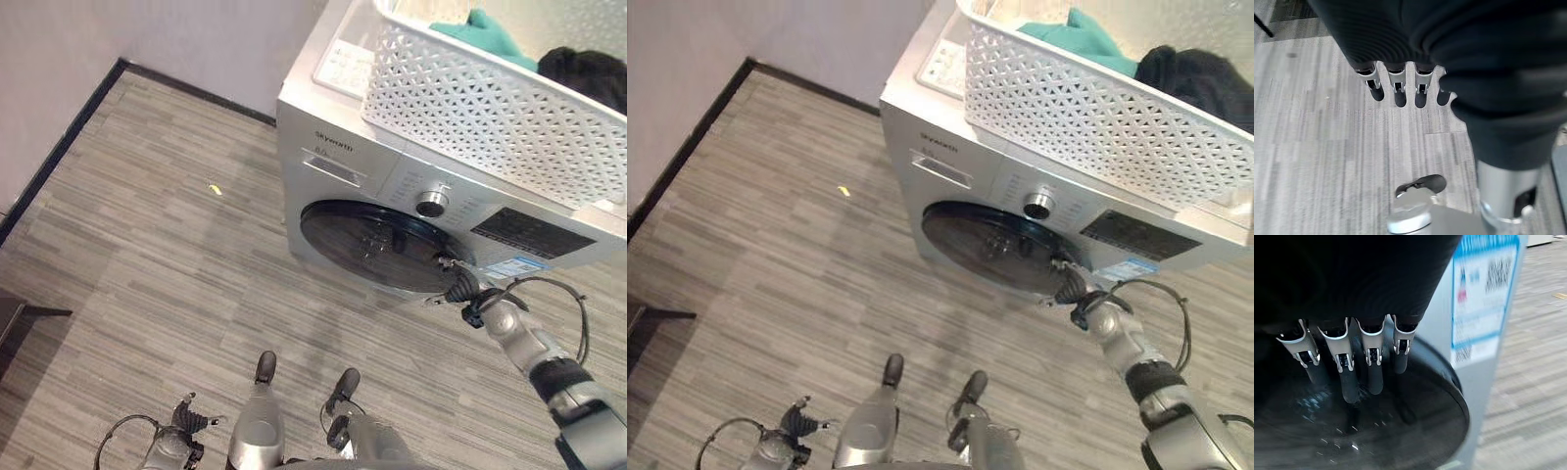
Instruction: Grab the laundry basket,head to the washer,open it,put in the laundry and shut it.
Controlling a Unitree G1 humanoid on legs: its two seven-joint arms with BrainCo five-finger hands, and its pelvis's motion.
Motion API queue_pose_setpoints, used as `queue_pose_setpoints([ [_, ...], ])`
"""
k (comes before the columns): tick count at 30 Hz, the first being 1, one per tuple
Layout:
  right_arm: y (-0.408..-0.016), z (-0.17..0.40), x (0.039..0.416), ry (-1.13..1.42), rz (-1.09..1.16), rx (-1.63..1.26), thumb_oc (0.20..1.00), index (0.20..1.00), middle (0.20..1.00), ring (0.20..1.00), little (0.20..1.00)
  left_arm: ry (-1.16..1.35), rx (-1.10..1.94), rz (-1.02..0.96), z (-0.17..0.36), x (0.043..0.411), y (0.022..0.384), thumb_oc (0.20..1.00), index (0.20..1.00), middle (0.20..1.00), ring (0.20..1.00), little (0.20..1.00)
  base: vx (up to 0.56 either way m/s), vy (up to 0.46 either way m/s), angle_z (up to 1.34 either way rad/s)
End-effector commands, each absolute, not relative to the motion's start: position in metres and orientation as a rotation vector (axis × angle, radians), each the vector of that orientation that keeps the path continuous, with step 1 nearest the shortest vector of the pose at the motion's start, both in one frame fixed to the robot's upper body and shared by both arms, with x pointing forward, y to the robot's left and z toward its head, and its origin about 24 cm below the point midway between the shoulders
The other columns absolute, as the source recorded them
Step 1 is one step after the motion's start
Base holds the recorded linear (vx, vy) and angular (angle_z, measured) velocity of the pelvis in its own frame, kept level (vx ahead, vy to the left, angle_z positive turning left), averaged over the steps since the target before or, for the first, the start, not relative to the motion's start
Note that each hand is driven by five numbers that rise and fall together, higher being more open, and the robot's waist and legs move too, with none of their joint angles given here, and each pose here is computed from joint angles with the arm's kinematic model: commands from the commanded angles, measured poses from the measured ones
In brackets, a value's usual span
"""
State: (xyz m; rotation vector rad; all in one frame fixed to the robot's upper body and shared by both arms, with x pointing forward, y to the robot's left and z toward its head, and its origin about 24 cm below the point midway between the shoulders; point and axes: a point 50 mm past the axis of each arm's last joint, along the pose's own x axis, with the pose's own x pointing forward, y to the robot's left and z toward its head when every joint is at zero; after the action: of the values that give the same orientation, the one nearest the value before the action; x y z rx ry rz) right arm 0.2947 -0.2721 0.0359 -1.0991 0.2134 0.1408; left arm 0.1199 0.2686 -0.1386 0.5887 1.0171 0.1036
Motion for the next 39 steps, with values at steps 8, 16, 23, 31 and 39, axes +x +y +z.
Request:
queue_pose_setpoints([
  [8, -0.275, 0.065, 0.279, 0.060, 0.106, -1.009, 1.000, 1.000, 1.000, 1.000, 1.000, 1.096, 0.622, 0.128, -0.139, 0.097, 0.289, 1.000, 1.000, 1.000, 1.000, 1.000, 0.01, -0.013, -0.08],
  [16, -0.282, 0.050, 0.279, 0.124, 0.037, -1.022, 1.000, 1.000, 1.000, 1.000, 1.000, 1.099, 0.623, 0.152, -0.138, 0.096, 0.292, 1.000, 1.000, 1.000, 1.000, 1.000, -0.02, -0.027, -0.03],
  [23, -0.286, 0.022, 0.282, 0.235, -0.023, -1.063, 1.000, 1.000, 1.000, 1.000, 1.000, 1.085, 0.640, 0.149, -0.138, 0.098, 0.289, 1.000, 1.000, 1.000, 1.000, 1.000, -0.02, 0.002, 0.01],
  [31, -0.287, 0.024, 0.289, 0.217, -0.073, -1.115, 1.000, 1.000, 1.000, 1.000, 1.000, 1.025, 0.655, 0.143, -0.136, 0.109, 0.283, 1.000, 1.000, 1.000, 1.000, 1.000, 0.00, 0.000, 0.00],
  [39, -0.291, 0.034, 0.291, 0.170, -0.121, -1.162, 1.000, 1.000, 1.000, 1.000, 1.000, 0.996, 0.666, 0.125, -0.135, 0.117, 0.277, 1.000, 1.000, 1.000, 1.000, 1.000, 0.00, 0.011, 0.07],
])
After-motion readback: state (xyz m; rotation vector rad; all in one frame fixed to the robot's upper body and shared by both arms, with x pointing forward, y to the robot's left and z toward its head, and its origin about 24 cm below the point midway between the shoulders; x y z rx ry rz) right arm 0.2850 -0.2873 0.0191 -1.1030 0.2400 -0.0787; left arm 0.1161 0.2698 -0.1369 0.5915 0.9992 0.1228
